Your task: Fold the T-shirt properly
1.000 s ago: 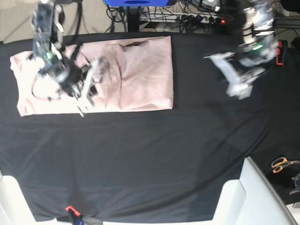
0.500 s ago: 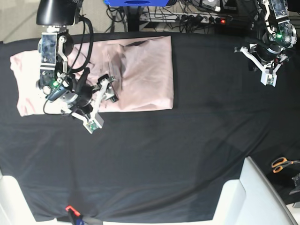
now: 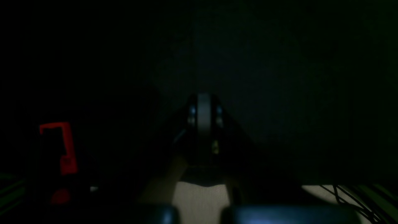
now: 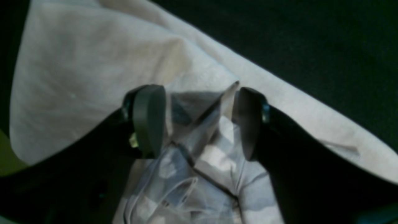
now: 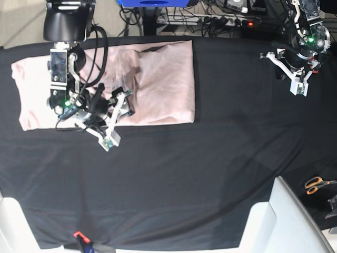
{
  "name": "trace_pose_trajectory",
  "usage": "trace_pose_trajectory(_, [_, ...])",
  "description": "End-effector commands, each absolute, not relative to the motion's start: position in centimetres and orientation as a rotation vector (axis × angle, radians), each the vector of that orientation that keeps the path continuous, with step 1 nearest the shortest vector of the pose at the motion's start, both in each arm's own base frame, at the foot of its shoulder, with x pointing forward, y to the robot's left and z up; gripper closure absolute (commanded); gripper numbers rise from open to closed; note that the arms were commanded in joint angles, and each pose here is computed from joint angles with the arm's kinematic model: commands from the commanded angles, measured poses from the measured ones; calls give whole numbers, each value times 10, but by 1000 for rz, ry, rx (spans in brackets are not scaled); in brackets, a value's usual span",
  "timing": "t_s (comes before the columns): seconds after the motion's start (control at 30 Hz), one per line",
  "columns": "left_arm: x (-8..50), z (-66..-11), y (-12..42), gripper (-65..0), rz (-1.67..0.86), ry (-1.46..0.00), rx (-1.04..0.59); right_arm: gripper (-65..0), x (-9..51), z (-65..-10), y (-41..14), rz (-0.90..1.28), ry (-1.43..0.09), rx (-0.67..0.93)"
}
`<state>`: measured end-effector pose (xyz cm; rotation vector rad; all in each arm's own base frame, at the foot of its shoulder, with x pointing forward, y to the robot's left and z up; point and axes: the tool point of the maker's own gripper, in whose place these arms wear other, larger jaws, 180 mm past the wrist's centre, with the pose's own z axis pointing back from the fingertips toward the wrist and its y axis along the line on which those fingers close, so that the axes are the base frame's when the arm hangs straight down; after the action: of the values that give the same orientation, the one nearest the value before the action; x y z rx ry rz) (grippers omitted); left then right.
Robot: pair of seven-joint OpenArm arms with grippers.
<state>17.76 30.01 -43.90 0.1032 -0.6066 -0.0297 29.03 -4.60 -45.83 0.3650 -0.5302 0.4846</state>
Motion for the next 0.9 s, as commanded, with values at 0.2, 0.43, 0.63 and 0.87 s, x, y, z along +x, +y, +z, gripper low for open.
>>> trace_pose_trajectory(0.2, [183,-431,305,0,-38,-636,117,-29,307,-445,-47,489,-585,365])
trace_pose_trajectory(0.43, [183,-431,306,0,-37,-636,118,-6,313,-444,-69,471,-588,323])
trace_pose_trajectory(0.63, [183,-431,305,0,-38,-636,117,-8,313,-446,-82,426,-586,312])
trace_pose_trajectory(0.87, [183,-431,306,0,-40,-635,120,-170,299,-453,-83,424,-527,303])
